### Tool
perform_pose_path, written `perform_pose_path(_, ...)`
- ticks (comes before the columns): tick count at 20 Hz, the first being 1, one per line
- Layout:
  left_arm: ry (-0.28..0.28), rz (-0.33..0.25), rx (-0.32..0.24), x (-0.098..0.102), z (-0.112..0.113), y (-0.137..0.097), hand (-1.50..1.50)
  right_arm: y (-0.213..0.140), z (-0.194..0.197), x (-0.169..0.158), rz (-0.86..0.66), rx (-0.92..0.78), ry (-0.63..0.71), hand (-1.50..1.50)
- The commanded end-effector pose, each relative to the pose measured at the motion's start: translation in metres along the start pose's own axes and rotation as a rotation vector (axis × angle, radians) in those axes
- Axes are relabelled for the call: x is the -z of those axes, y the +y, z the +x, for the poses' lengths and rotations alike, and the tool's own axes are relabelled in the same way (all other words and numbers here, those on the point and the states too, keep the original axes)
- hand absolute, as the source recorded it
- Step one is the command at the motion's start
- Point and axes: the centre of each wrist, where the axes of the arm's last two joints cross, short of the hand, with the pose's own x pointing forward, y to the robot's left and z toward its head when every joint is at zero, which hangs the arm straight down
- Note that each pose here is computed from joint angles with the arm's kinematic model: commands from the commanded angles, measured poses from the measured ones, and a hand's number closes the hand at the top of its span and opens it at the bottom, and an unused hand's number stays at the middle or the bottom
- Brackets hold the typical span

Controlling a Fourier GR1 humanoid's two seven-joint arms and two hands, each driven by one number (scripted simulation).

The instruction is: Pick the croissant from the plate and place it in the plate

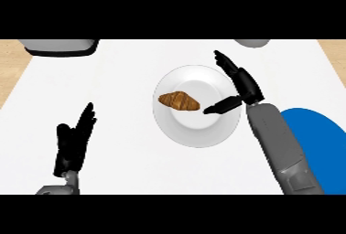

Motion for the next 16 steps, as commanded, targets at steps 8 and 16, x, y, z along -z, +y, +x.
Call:
perform_pose_path(8,0.004,-0.002,0.003,-0.007,-0.001,0.003,0.00,0.006,-0.027,-0.025,-0.032,-0.084,0.043,-1.50)
perform_pose_path(16,-0.003,0.020,0.015,-0.003,0.000,0.008,0.00,0.026,-0.027,-0.015,-0.083,-0.129,0.085,-1.50)
